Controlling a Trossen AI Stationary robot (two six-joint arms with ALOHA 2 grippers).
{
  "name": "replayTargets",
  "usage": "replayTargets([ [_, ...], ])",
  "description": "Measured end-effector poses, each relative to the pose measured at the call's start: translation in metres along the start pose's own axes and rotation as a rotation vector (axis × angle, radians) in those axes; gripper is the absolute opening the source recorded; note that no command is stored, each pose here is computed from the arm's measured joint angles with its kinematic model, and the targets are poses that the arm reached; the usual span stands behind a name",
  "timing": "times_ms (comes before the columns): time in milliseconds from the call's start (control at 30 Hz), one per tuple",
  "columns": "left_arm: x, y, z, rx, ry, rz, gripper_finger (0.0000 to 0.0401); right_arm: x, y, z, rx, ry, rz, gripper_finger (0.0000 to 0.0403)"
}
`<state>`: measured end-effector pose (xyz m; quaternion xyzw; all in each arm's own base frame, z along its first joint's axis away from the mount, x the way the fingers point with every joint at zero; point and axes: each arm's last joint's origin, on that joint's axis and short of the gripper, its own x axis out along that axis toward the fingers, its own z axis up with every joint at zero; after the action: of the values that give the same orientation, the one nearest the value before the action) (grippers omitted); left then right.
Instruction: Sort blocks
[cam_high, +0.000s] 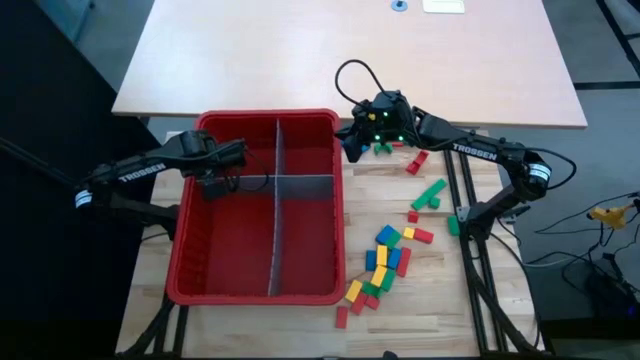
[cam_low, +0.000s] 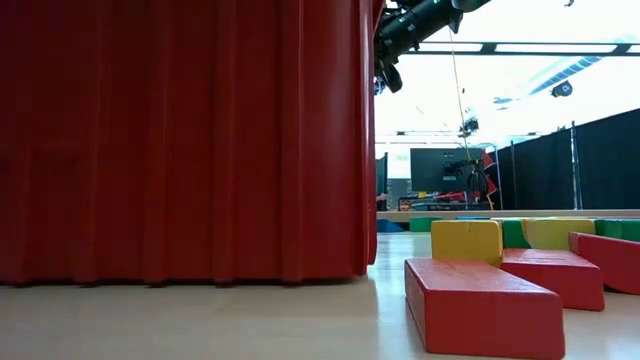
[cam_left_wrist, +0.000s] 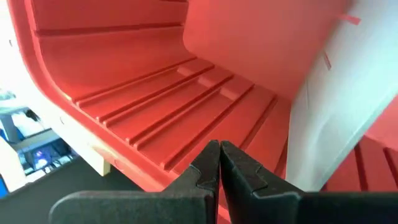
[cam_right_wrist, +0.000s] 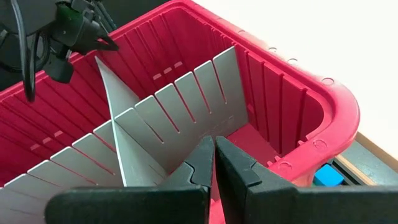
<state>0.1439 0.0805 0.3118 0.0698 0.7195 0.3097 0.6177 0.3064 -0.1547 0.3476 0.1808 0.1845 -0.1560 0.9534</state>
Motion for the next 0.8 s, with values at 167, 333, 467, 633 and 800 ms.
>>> replayTargets([
  [167, 0.0000, -0.0008, 0.0004, 0.085, -0.005, -0.027, 0.0000, 0.0000, 0.0000, 0.0000, 0.000, 0.000, 0.000, 0.0000],
  [333, -0.0002, -0.0043, 0.0008, 0.145, -0.022, -0.147, 0.0000, 0.0000, 0.0000, 0.0000, 0.000, 0.000, 0.000, 0.0000],
  [467, -0.0007, -0.0070, 0.0006, 0.151, -0.031, -0.242, 0.0000, 0.0000, 0.0000, 0.0000, 0.002, 0.000, 0.000, 0.0000],
  [633, -0.0013, -0.0081, 0.0002, 0.147, -0.038, -0.292, 0.0000, 0.0000, 0.0000, 0.0000, 0.002, 0.000, 0.000, 0.0000],
  [800, -0.0031, -0.0078, -0.0022, 0.137, -0.055, -0.301, 0.0000, 0.0000, 0.0000, 0.0000, 0.002, 0.000, 0.000, 0.0000],
])
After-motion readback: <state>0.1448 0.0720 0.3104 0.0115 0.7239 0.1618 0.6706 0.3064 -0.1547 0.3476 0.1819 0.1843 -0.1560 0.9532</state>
